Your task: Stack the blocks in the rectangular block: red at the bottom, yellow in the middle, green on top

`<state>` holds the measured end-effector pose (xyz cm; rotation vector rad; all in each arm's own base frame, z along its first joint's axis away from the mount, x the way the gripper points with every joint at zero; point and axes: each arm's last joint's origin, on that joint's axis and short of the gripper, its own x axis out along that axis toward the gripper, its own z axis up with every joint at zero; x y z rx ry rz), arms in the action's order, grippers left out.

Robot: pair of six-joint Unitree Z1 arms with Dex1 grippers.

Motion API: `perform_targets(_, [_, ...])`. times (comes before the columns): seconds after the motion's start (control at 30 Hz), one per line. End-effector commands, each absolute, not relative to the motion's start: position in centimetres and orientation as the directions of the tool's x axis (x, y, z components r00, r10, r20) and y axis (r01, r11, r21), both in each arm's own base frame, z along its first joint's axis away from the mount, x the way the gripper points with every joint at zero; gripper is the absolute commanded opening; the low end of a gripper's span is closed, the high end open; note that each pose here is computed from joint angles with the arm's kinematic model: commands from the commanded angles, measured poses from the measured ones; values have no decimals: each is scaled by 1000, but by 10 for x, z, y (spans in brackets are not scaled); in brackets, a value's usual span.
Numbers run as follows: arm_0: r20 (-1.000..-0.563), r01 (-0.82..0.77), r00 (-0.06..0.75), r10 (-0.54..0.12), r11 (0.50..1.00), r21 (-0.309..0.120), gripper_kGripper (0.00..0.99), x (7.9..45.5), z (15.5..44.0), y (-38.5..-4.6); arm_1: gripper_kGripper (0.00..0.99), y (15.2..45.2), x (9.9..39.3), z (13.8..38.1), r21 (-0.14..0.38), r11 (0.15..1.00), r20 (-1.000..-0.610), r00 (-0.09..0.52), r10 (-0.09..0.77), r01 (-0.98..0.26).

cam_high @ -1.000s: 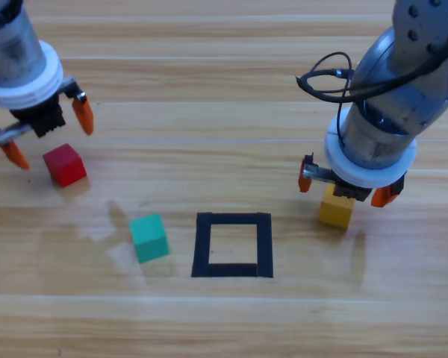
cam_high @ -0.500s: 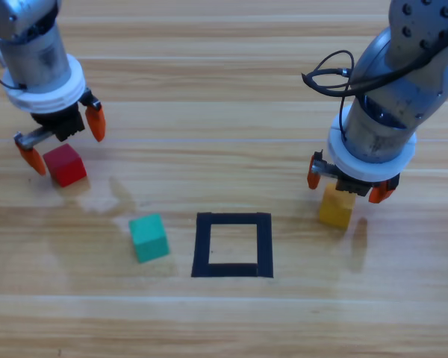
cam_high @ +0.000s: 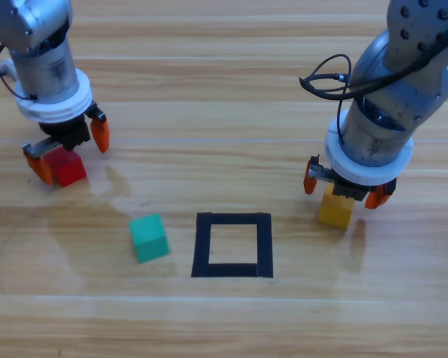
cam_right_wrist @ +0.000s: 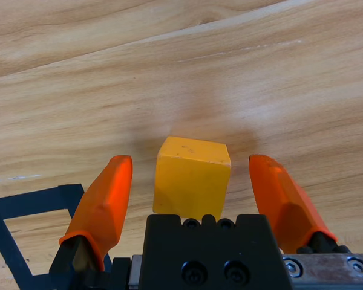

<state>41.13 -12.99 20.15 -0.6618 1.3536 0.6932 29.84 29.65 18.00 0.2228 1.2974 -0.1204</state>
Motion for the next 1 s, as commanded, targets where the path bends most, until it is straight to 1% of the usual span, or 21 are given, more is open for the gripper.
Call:
perform_targets(0.03, [-997, -786, 29, 67, 618, 18, 973, 422, 178, -110, 834, 292, 304, 141, 12, 969, -984, 175, -33, 246])
perform_targets(0.1, [-997, -784, 27, 67, 620, 21, 973, 423, 178, -107, 833, 292, 305, 138, 11, 970, -985, 170, -32, 244])
perform_targets(0.13, [-997, -786, 24, 68, 618, 23, 971, 423, 177, -105, 816, 292, 304, 138, 9, 970, -985, 167, -33, 244])
perform_targets(0.27, [-998, -778, 16, 59, 628, 24, 904, 423, 170, -103, 795, 292, 304, 137, 11, 970, -986, 162, -29, 242])
perform_targets(0.33, [-998, -775, 11, 56, 631, 27, 873, 423, 167, -103, 615, 293, 305, 138, 13, 971, -986, 163, -26, 238])
perform_targets(0.47, [-999, -765, 3, 50, 643, 29, 747, 422, 164, -107, 158, 293, 304, 140, 20, 978, -987, 159, -13, 206])
perform_targets(0.53, [-999, -767, 6, 49, 641, 27, 681, 423, 163, -107, 12, 293, 305, 141, 22, 985, -987, 159, -5, 169])
perform_targets(0.57, [-999, -764, 5, 48, 644, 27, 660, 422, 161, -108, 0, 294, 305, 143, 26, 989, -987, 161, 2, 148])
perform_targets(0.63, [-999, -752, 3, 50, 658, 31, 545, 421, 160, -114, 0, 294, 306, 152, 35, 996, -984, 176, 21, 78])
perform_targets(0.7, [-999, -735, 5, 51, 678, 31, 436, 419, 161, -116, 0, 293, 304, 163, 49, 997, -981, 191, 38, 55])
perform_targets(0.73, [-999, -722, 10, 51, 691, 28, 364, 419, 164, -116, 0, 292, 303, 171, 55, 998, -979, 196, 50, 21])
perform_targets(0.8, [-998, -678, 29, 51, 735, 18, 199, 420, 172, -116, 0, 286, 297, 191, 66, 998, -976, 209, 67, -9])
perform_targets(0.83, [-998, -655, 44, 53, 755, 11, 106, 419, 180, -115, 0, 283, 293, 202, 74, 997, -972, 222, 77, -20])
perform_targets(0.87, [-997, -626, 63, 54, 780, 3, 40, 418, 188, -115, 0, 278, 289, 212, 79, 996, -969, 233, 84, -31])
perform_targets(0.93, [-994, -567, 100, 45, 823, -20, 41, 419, 202, -116, 0, 269, 277, 233, 75, 991, -959, 265, 101, -106])
perform_targets(0.97, [-992, -515, 120, 30, 857, -37, 40, 420, 208, -121, 0, 266, 270, 243, 77, 989, -956, 271, 109, -126])
perform_targets(1.0, [-991, -476, 129, 26, 879, -39, 40, 421, 214, -125, 0, 263, 264, 250, 80, 988, -954, 277, 114, -132])
